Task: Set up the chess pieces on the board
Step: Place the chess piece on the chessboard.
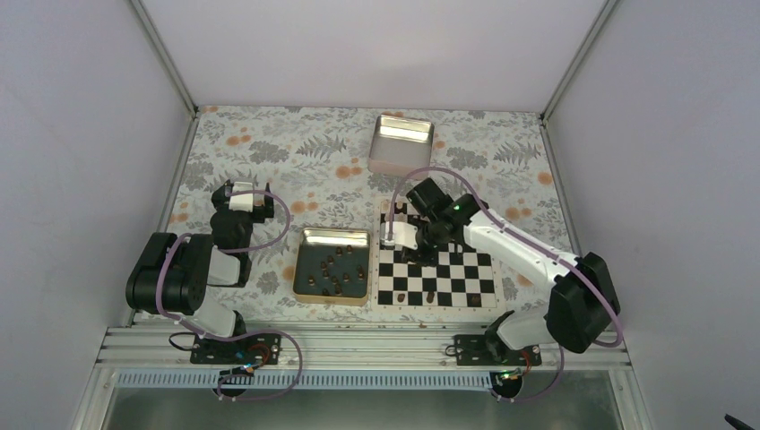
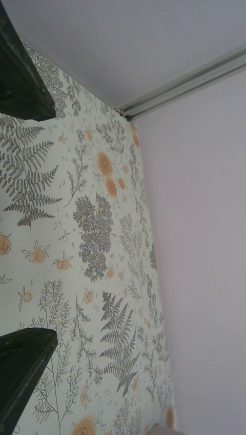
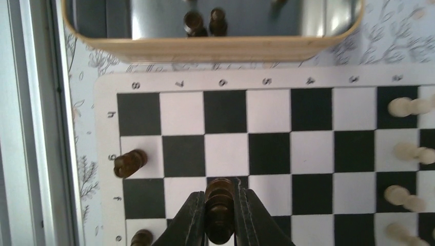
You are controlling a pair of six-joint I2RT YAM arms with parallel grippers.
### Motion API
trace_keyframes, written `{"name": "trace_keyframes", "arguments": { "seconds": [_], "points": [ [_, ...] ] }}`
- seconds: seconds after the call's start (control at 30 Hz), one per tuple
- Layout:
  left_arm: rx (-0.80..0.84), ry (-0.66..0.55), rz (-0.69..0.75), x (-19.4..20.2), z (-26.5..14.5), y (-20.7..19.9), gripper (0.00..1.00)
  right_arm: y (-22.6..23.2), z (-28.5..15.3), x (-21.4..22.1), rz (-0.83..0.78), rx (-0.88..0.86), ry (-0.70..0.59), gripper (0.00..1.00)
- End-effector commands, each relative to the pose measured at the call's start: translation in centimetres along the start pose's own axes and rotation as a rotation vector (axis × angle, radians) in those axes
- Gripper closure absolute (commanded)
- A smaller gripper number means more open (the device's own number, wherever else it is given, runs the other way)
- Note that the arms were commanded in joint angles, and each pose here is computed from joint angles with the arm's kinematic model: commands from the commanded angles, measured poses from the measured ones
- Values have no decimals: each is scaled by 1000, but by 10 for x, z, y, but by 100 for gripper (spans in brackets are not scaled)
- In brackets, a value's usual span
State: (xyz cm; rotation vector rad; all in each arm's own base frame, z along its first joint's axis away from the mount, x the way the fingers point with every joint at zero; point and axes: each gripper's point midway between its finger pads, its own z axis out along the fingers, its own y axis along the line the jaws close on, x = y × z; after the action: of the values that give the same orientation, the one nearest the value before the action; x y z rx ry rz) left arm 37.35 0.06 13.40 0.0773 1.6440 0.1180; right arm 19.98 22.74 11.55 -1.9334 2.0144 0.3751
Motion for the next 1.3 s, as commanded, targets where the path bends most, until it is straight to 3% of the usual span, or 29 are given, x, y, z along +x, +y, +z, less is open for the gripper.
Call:
{"name": "trace_keyframes", "arguments": {
  "seconds": [0.0,0.27,1.27],
  "points": [
    [-1,-46,-4,-11,1,0,0,14,3,13,22,-28,10,93],
    [1,-45,-5,-11,1,-1,0,31,17,35,31,-90,68,92],
    [0,-43,-3,-10,2,-1,0,76,43,48,-107,-290,103,93]
  ]
}}
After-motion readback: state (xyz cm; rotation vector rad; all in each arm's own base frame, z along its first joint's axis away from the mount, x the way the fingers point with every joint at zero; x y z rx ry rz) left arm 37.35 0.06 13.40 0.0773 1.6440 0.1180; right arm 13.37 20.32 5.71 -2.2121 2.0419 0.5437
